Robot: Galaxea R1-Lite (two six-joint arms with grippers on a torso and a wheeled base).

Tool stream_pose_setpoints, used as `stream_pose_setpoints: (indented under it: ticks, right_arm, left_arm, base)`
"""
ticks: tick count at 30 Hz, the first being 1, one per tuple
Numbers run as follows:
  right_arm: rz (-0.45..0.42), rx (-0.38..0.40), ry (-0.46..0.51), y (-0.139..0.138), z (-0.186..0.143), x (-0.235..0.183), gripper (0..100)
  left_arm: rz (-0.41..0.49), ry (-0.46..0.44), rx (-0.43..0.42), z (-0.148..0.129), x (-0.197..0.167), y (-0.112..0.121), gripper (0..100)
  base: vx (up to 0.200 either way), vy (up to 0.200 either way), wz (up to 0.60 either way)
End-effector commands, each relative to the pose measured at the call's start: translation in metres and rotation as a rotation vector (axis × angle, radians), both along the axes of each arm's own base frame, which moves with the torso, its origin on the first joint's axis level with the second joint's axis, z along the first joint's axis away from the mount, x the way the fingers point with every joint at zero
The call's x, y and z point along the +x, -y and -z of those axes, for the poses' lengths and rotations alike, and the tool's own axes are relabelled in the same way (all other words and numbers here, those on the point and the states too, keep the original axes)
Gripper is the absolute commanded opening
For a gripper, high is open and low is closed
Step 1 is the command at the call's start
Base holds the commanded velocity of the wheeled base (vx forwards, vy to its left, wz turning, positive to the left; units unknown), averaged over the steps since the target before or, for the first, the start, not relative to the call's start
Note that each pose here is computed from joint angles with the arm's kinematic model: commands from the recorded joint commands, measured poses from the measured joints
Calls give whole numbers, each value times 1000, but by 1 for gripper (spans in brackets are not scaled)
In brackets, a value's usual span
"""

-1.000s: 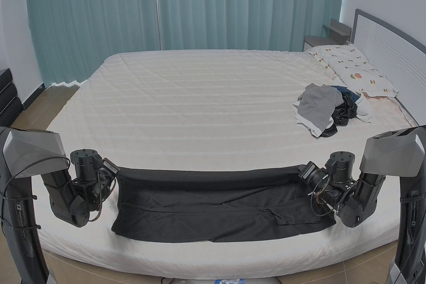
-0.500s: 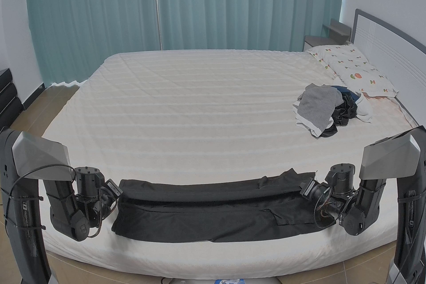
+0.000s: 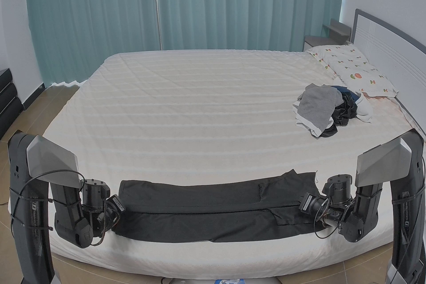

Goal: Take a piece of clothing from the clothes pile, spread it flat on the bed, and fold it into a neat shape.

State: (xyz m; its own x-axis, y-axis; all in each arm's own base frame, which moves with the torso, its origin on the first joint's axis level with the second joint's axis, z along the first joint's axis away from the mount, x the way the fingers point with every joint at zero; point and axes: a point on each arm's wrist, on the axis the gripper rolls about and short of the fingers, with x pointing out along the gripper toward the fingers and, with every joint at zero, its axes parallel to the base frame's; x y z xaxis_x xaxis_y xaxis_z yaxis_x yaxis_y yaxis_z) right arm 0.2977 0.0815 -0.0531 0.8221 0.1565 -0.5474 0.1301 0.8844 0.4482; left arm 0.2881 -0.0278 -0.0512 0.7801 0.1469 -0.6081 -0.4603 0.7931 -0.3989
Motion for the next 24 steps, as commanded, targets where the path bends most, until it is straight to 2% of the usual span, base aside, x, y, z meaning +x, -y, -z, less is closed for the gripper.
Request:
stream_pose_setpoints:
  ticks: [1,5,6,7,8,11,14,17,21,24]
  right_arm:
    - [0,-5,-9,1,5,-1,0]
    - [-1,-6,-10,1,5,-2,0]
    - [-1,-6,-10,1,5,-2,100]
    - [-1,-6,-9,1,5,-2,100]
    - [-1,-5,-4,1,5,-2,100]
    - [6,9,29,2,-3,-1,100]
    - [36,27,92,15,-24,-3,100]
    - [28,65,120,25,-37,-3,100]
    - [53,86,134,42,-39,4,100]
    - [38,105,124,46,-35,7,100]
  left_arm:
    - [9,-27,5,4,-5,2,0]
    - [21,-28,7,4,-6,5,0]
    - [20,-31,8,4,-6,5,0]
    - [24,-39,10,5,-9,5,0]
    - [25,-39,11,4,-9,6,100]
    - [28,-42,15,1,-13,6,100]
    - [33,10,18,-20,-16,4,100]
    - [30,64,14,-37,-16,2,100]
    - [32,123,-6,-47,-8,3,100]
    - [21,195,-47,-51,14,2,100]
  base:
    - [0,0,0]
    - [0,0,0]
    - [0,0,0]
    - [0,0,0]
    - [0,0,0]
    - [0,0,0]
    - [0,0,0]
    - [0,0,0]
    - [0,0,0]
    - [0,0,0]
